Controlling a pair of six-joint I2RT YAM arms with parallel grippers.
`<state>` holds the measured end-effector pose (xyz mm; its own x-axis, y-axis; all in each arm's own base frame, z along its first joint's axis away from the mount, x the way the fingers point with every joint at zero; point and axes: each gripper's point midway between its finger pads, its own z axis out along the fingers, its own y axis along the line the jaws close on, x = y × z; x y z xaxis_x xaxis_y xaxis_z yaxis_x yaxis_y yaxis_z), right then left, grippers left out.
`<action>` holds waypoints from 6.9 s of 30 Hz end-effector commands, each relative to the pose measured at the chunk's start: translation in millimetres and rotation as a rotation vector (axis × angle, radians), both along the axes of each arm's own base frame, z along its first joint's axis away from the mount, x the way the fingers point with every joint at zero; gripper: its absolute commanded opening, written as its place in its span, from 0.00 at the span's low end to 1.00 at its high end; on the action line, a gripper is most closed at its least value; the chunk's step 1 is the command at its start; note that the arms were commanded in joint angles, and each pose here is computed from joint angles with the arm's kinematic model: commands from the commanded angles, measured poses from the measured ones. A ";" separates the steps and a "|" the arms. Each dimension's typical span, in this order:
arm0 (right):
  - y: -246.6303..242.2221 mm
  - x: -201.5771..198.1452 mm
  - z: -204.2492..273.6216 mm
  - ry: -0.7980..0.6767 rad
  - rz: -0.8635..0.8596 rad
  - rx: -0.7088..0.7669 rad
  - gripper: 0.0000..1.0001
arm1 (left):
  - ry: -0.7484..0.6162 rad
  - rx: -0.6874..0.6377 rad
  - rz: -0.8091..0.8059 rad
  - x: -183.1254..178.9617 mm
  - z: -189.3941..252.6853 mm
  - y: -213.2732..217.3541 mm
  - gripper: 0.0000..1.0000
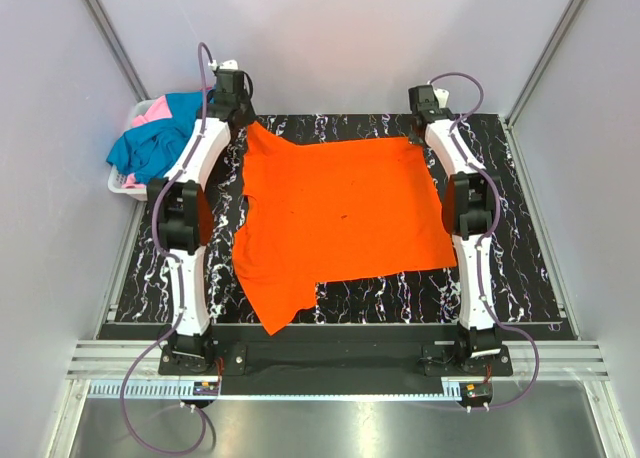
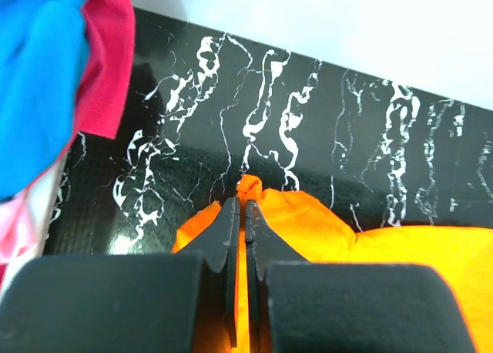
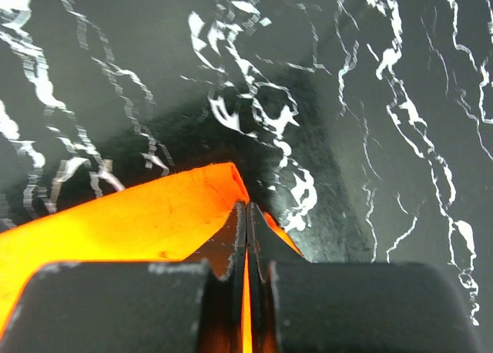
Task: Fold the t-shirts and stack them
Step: Fold the tshirt
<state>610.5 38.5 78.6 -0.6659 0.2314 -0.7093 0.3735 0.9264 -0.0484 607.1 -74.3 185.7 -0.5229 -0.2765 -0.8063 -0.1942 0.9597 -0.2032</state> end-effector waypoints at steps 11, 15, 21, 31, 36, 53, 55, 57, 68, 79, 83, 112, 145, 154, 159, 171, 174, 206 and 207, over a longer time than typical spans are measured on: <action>-32.8 -37.1 60.2 -0.063 -0.144 -0.010 0.00 | -0.086 0.030 0.005 -51.6 62.0 -3.8 0.00; -34.2 -48.8 64.6 -0.059 -0.146 -0.003 0.00 | -0.064 0.034 0.009 -70.7 59.9 -7.3 0.00; -34.1 -71.8 56.6 -0.019 -0.141 0.006 0.00 | -0.044 0.034 0.018 -98.8 59.6 -14.8 0.00; -36.3 -101.4 50.6 0.027 -0.174 0.022 0.00 | -0.006 0.072 0.043 -141.7 52.4 -14.2 0.00; -31.6 -122.0 36.6 0.083 -0.214 0.073 0.00 | 0.036 0.061 0.053 -162.4 34.2 -13.8 0.00; -24.6 -185.6 79.1 0.112 -0.364 0.159 0.18 | 0.245 0.024 0.223 -262.0 -34.1 -17.6 0.54; -25.0 -190.2 78.3 0.106 -0.380 0.157 0.19 | 0.229 0.013 0.232 -260.4 -29.7 -18.1 0.57; -25.1 -191.5 71.5 0.108 -0.389 0.156 0.20 | 0.219 0.015 0.228 -255.4 -25.7 -19.6 0.58; 26.4 -141.9 33.2 0.200 -0.091 0.286 0.17 | 0.227 -0.112 -0.005 -203.8 -12.1 -83.3 0.58; 65.8 -129.1 -4.7 0.335 0.057 0.425 0.30 | 0.346 -0.167 -0.039 -156.5 -43.0 -106.0 0.53; 68.0 -136.2 -20.1 0.389 0.044 0.438 0.39 | 0.398 -0.160 -0.029 -156.1 -58.8 -107.6 0.52; -62.7 -86.3 -81.3 0.460 -0.326 0.347 0.33 | 0.467 -0.097 0.009 -146.1 -79.5 -60.5 0.51; -45.3 -78.6 -77.0 0.445 -0.242 0.466 0.28 | 0.412 -0.520 -0.100 -46.0 -124.0 -115.8 0.23; -47.7 -78.2 -75.7 0.439 -0.254 0.461 0.28 | 0.377 -0.464 -0.047 -50.9 -109.8 -90.5 0.00; -52.9 -76.8 -73.3 0.424 -0.280 0.448 0.26 | 0.278 -0.415 -0.016 -51.6 -64.3 -64.1 0.00; -79.2 -71.5 -62.5 0.375 -0.338 0.440 0.05 | 0.210 -0.385 0.009 -55.5 -31.7 -24.0 0.00; -90.8 -69.8 -57.6 0.354 -0.366 0.441 0.00 | 0.234 -0.394 -0.008 -57.0 -40.8 -24.2 0.23; -94.8 -71.0 -66.2 0.365 -0.369 0.531 0.00 | 0.390 -0.584 -0.213 -45.4 -110.0 -151.5 0.48; -94.4 -70.2 -64.8 0.361 -0.367 0.534 0.00 | 0.386 -0.569 -0.194 -43.5 -113.8 -148.9 0.49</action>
<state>541.1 -59.7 16.4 -0.6489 0.7311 -0.2107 0.7104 0.6813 0.1763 538.8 -220.7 44.9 -0.8629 -0.4398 -0.2487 -0.2266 0.7769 -0.5875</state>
